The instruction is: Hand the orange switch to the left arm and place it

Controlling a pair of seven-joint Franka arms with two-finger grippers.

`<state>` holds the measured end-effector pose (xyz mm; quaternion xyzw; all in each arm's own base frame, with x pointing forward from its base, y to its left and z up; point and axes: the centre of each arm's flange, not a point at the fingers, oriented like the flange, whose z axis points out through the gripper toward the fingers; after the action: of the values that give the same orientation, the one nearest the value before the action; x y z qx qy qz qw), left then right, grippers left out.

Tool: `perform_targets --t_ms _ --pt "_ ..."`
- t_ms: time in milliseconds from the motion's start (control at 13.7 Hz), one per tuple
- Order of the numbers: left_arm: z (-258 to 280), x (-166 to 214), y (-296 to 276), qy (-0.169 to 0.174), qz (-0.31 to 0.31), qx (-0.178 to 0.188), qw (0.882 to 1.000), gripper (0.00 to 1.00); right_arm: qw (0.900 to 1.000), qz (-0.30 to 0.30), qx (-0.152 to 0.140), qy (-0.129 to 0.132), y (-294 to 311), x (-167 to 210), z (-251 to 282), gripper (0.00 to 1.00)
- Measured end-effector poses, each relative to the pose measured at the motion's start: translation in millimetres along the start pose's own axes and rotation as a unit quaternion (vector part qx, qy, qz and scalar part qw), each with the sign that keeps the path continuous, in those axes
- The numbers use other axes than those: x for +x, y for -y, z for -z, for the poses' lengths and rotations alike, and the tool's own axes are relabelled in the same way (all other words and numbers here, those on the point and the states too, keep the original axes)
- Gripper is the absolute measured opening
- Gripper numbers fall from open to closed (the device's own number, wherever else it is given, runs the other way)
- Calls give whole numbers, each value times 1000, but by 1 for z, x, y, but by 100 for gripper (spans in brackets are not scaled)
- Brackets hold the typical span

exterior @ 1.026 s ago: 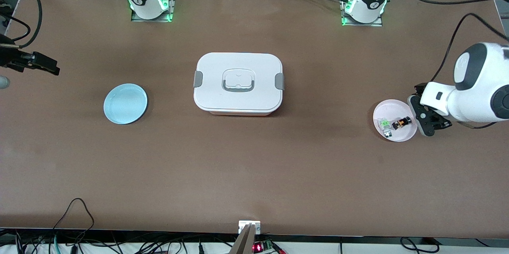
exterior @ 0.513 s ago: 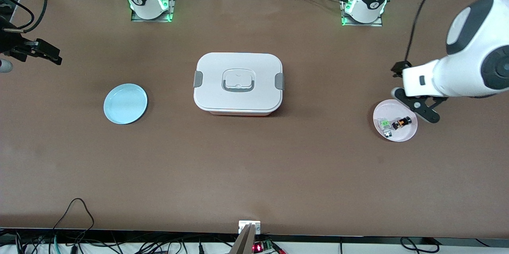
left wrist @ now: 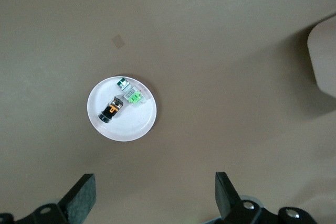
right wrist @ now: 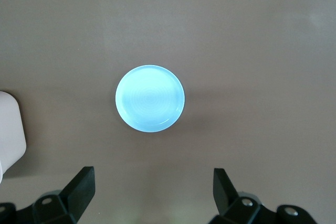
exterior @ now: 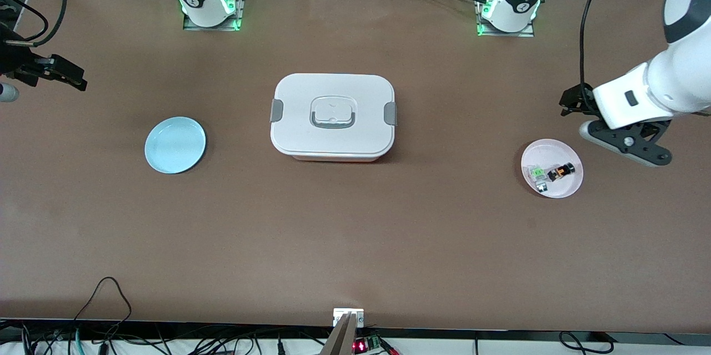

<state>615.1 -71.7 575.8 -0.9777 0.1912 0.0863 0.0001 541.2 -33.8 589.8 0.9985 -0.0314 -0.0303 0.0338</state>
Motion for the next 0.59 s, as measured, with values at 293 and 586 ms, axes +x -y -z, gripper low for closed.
perform_targets --t_ms 293,586 --pt "-5 -13 14 -14 115 -7 993 100 1000 -9 1 1 -11 0 -1 100" --pt "-12 -44 18 -89 149 9 985 100 1000 -10 1 1 -12 0 -1 100"
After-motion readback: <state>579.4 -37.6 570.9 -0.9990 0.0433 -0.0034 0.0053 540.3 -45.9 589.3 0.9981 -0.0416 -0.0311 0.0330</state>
